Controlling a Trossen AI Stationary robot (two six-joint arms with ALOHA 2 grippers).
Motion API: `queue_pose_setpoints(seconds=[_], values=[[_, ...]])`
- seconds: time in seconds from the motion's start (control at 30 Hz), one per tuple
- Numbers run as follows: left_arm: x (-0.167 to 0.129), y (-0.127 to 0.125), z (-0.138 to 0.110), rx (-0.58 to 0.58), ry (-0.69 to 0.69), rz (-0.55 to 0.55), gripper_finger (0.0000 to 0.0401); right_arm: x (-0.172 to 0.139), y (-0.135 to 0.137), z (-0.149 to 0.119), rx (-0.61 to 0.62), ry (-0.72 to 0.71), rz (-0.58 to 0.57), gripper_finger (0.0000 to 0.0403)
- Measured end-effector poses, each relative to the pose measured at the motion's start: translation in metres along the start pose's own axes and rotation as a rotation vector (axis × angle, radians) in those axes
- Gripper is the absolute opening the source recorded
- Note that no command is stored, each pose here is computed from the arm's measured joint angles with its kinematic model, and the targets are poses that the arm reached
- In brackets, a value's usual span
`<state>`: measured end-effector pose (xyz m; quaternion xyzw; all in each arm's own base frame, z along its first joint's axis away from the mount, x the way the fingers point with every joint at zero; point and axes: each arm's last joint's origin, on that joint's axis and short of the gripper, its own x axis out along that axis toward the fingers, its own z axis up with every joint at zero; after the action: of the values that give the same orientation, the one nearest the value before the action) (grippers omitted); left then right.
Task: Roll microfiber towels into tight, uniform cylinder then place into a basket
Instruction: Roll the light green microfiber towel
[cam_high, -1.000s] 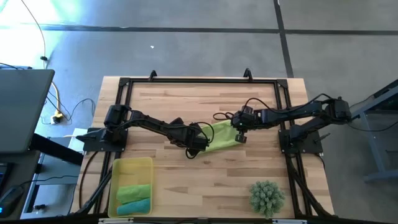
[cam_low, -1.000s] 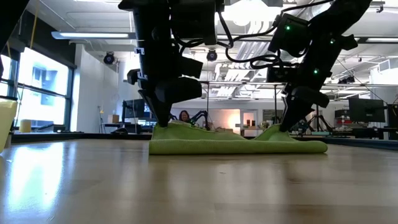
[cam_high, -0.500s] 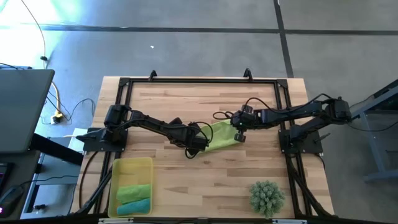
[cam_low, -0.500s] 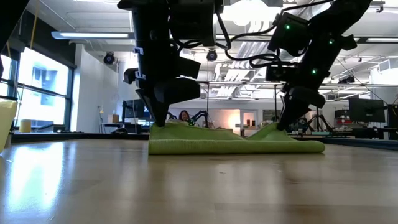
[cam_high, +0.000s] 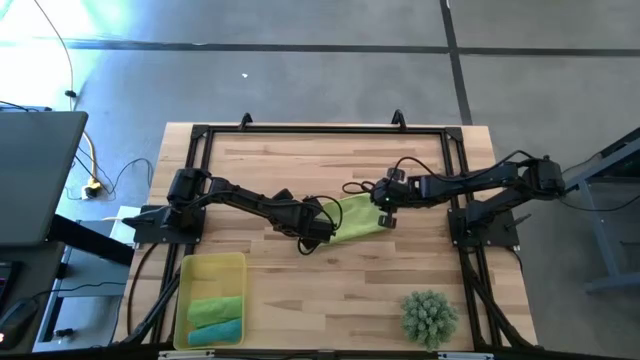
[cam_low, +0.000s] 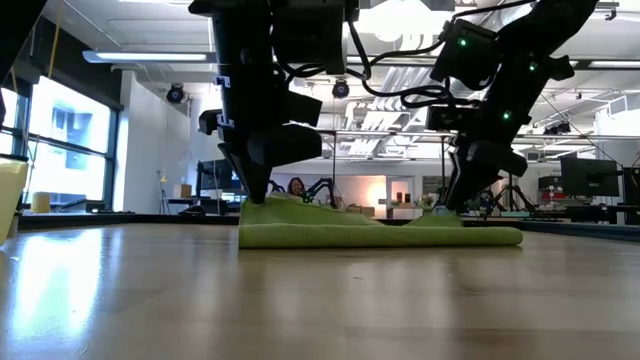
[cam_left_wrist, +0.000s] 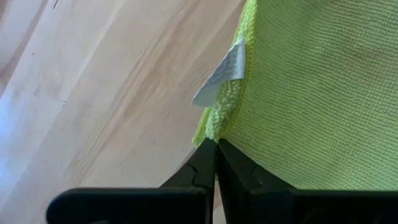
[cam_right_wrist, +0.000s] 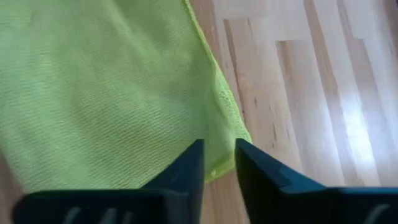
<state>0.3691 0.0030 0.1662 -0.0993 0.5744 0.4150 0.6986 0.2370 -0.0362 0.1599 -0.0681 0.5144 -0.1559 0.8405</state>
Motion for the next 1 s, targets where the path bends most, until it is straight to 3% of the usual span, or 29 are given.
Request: queue_pose_setpoints(seconds=[0.23,0.43,0.6,1.0], values=[[0.000,0.001,0.001,0.006,0.001,0.000,0.0000,-0.011,-0.003,0.007,0.085,0.083,0.008,0.0143],[0.000,0.000,0.000,0.033,0.001,-0.001,0.0000,-0.009,0.002,0.010,0.174,0.032,0.170,0.0144],[0.000,0.000,0.000,0.052,0.001,-0.001,0.0006,-0.001,0.006,-0.003,0.244,0.045,0.187,0.0142],[0.000,0.002,0.002,0.070,-0.046,0.049,0.0097,0.005,0.018,-0.017,0.262,0.050,0.205,0.0142]])
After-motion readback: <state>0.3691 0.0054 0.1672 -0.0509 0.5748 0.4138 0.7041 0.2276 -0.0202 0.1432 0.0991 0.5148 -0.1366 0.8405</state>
